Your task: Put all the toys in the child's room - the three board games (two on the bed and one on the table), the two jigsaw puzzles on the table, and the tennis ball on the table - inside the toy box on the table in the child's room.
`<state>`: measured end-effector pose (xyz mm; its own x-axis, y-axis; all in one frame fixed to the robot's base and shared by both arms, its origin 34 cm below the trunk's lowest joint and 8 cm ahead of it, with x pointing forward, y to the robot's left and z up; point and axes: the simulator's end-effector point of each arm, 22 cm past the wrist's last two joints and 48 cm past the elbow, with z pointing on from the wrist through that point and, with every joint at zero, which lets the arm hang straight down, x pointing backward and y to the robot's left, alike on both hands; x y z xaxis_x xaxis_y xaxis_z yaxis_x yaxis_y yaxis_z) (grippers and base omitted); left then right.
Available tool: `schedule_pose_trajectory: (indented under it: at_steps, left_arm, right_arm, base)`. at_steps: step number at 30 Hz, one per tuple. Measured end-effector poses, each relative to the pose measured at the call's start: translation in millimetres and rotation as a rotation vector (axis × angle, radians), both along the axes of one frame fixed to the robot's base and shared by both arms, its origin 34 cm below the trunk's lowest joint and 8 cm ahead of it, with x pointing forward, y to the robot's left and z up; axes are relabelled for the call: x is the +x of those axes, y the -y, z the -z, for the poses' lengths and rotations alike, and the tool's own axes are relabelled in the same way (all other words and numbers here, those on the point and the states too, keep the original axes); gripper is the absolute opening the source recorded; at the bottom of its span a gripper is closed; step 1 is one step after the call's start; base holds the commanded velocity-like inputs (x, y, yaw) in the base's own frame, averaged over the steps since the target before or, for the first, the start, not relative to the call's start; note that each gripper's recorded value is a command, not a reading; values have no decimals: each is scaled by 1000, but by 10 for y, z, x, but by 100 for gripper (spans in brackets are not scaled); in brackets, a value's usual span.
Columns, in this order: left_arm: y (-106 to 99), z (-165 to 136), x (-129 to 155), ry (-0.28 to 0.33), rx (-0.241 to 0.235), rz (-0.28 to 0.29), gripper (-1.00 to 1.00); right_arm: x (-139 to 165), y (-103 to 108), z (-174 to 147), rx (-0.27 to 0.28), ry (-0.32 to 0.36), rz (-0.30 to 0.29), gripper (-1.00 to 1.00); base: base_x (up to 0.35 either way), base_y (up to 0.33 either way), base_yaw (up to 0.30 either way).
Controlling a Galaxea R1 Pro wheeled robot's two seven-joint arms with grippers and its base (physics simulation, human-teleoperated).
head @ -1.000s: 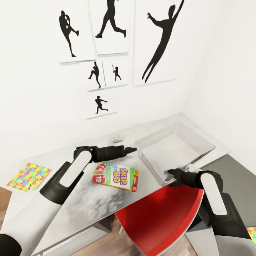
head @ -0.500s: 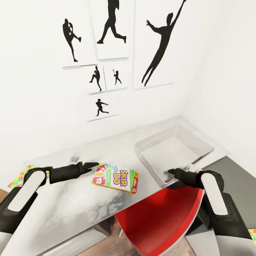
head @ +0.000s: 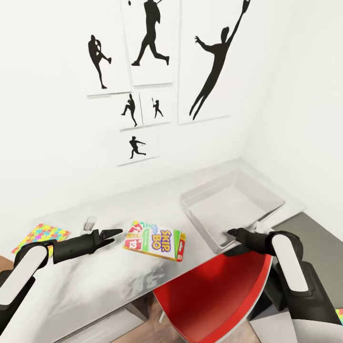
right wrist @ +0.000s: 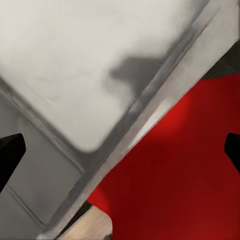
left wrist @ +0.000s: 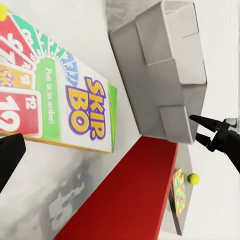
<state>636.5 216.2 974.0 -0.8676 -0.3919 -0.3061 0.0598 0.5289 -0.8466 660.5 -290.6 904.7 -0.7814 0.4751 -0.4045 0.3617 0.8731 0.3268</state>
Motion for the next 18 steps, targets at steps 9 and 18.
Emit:
schedule_pose_trajectory:
  at_steps: [9,18]
  left_arm:
    - [-6,-80,-11,14,-5,2,100]
    - [-7,-153,-14,27,-5,3,100]
  right_arm:
    - [-126,-1,34,3,-12,1,100]
    - [-124,-3,-135,1,29,-2,100]
  base:
    - [0,0,0]
    - [0,0,0]
